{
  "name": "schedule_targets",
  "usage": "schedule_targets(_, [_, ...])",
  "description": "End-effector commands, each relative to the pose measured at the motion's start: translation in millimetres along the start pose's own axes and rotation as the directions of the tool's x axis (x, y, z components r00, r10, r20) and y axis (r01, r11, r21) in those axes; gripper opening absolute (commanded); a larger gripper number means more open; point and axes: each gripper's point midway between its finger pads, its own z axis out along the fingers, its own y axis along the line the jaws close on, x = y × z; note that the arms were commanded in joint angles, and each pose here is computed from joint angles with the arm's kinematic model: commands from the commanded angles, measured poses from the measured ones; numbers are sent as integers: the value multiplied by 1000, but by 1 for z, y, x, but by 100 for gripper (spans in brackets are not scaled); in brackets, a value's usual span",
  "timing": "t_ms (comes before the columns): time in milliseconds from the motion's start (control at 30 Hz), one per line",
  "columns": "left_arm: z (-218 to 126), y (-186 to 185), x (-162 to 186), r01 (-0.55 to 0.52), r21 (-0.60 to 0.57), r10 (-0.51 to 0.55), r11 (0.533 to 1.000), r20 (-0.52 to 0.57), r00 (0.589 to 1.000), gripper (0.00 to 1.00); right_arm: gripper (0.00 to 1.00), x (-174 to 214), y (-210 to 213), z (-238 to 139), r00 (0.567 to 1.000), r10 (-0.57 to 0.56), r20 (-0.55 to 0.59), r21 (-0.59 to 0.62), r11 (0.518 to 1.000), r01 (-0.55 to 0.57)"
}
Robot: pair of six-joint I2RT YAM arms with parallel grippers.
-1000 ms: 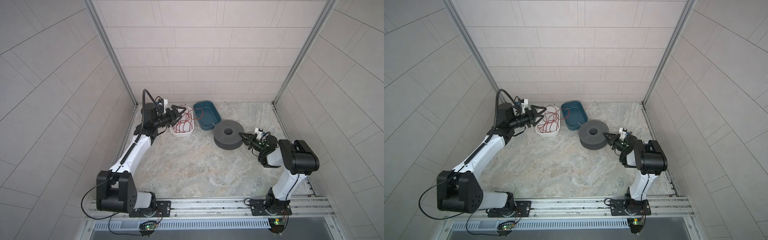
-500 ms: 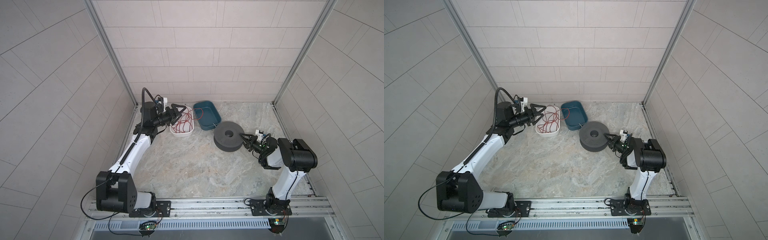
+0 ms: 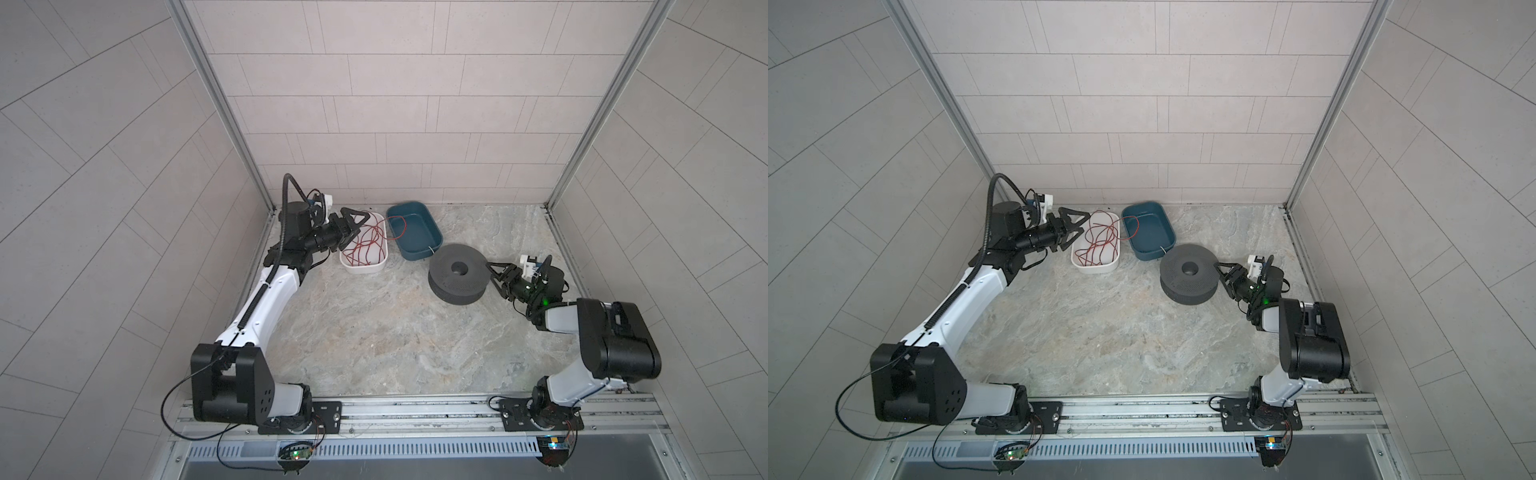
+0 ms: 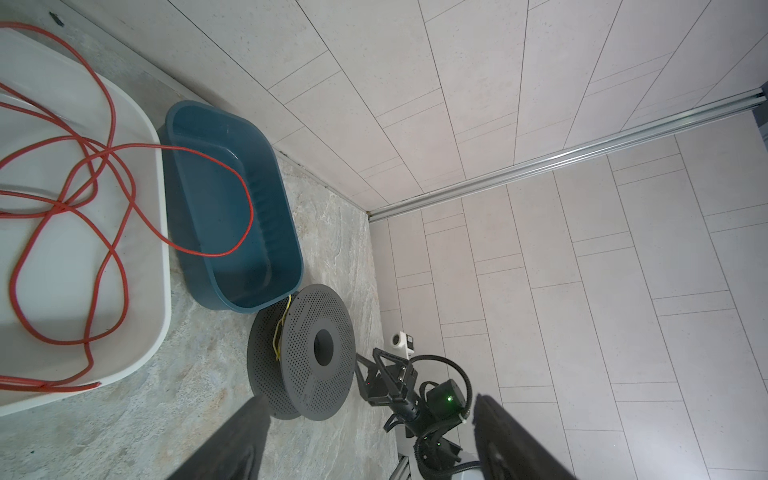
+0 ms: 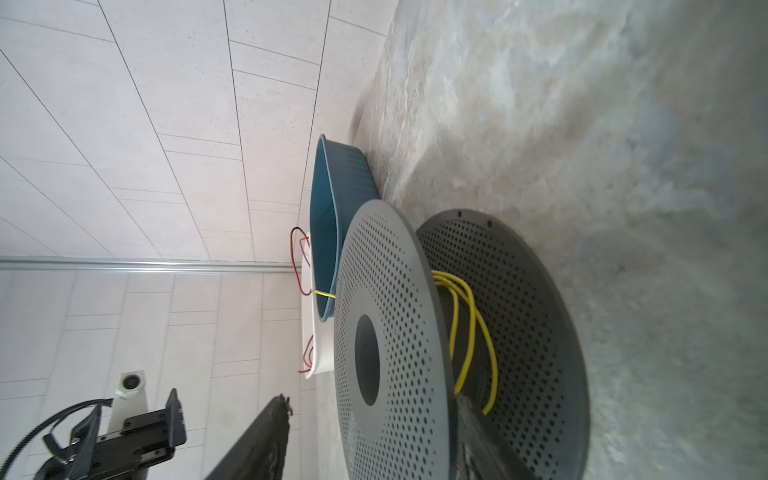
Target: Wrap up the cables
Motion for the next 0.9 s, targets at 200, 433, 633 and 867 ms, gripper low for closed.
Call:
schedule_targets(200, [-7,32,-5,-146,-173,149,974,6,989,85,80,6,-38,-48,974,-209,-82,418,880,224])
schedule_targets(433, [-13,80,-16,-205,-375,235,904,34,971,88,88,-39,-17,-80,905,-425,25,571,749,336])
schedule_targets(633, [-33,108,-38,-314,-559,432,767,88,898,100,96,-74,-4,-98,840,-530,116,669,667,329])
schedule_targets(867, [-63,174,-44,-389,-789,595,475,-38,803,100,99,-93,-35,-119,740,-651,169,814,515,268])
